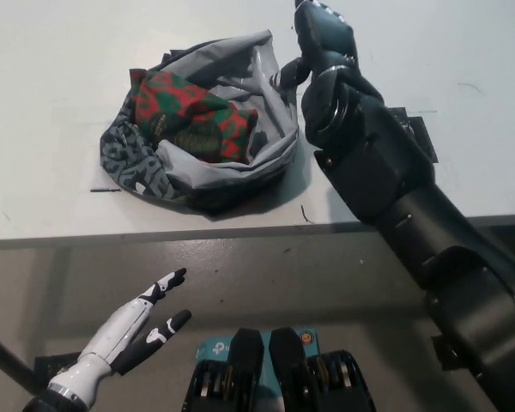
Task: The robot uses its right hand to pick up a bag of coffee beans and puts it in the black plastic bag, then the robot grabs the top of the bag and lifts it.
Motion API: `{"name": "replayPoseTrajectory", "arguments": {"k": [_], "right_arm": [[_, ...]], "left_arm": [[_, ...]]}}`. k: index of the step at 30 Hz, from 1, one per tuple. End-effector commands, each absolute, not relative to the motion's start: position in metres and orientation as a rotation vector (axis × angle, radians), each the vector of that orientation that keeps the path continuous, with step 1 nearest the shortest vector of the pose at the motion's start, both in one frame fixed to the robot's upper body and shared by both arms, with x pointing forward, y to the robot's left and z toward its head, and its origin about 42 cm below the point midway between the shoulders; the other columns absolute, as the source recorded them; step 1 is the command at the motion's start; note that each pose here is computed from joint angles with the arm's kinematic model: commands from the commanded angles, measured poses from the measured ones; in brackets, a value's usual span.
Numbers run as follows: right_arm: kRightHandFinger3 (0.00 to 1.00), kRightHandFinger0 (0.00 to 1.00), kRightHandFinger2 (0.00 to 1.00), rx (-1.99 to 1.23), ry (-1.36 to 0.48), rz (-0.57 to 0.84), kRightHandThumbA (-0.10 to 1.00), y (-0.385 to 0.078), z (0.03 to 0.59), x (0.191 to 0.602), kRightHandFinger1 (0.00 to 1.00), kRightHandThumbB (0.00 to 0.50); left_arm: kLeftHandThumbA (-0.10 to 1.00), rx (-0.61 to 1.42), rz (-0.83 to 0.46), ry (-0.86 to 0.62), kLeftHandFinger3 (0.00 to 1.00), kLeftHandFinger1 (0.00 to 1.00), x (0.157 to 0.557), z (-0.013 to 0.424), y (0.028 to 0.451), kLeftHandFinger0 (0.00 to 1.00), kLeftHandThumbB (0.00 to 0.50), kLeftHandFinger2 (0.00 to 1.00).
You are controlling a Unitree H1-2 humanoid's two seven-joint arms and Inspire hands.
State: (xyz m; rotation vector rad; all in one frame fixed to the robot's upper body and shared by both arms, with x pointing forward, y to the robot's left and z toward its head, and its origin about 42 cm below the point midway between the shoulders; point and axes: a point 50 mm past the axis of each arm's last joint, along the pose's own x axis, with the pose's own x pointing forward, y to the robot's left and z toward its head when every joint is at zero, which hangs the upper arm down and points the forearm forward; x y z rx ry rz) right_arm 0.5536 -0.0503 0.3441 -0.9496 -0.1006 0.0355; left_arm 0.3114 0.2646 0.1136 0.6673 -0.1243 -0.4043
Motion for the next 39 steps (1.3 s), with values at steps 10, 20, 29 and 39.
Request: {"name": "replayPoseTrajectory", "arguments": {"k": [10,20,29,39], "right_arm": [[1.0,1.0,1.0,-0.779,-0.213,0.067,1.0,-0.043,0.393,0.546,1.0,0.445],[1.0,1.0,1.0,-0.688,-0.348,0.004,1.0,-0.055,0.442,0.532,1.0,0.393],[1.0,1.0,1.0,-0.662,-0.434,-0.014,0.96,-0.056,0.462,0.518,1.0,0.4],[1.0,1.0,1.0,-0.731,-0.328,0.044,0.97,-0.045,0.42,0.526,1.0,0.364]], "left_arm": [[0.99,0.688,-0.406,-0.176,1.0,1.0,0.317,0.126,0.266,1.0,0.173,1.0],[0.99,0.684,-0.415,-0.166,1.0,1.0,0.316,0.126,0.266,1.0,0.166,1.0],[0.98,0.67,-0.411,-0.151,1.0,1.0,0.315,0.124,0.266,1.0,0.158,1.0],[0.99,0.685,-0.423,-0.153,1.0,1.0,0.314,0.124,0.265,1.0,0.154,1.0]]}}
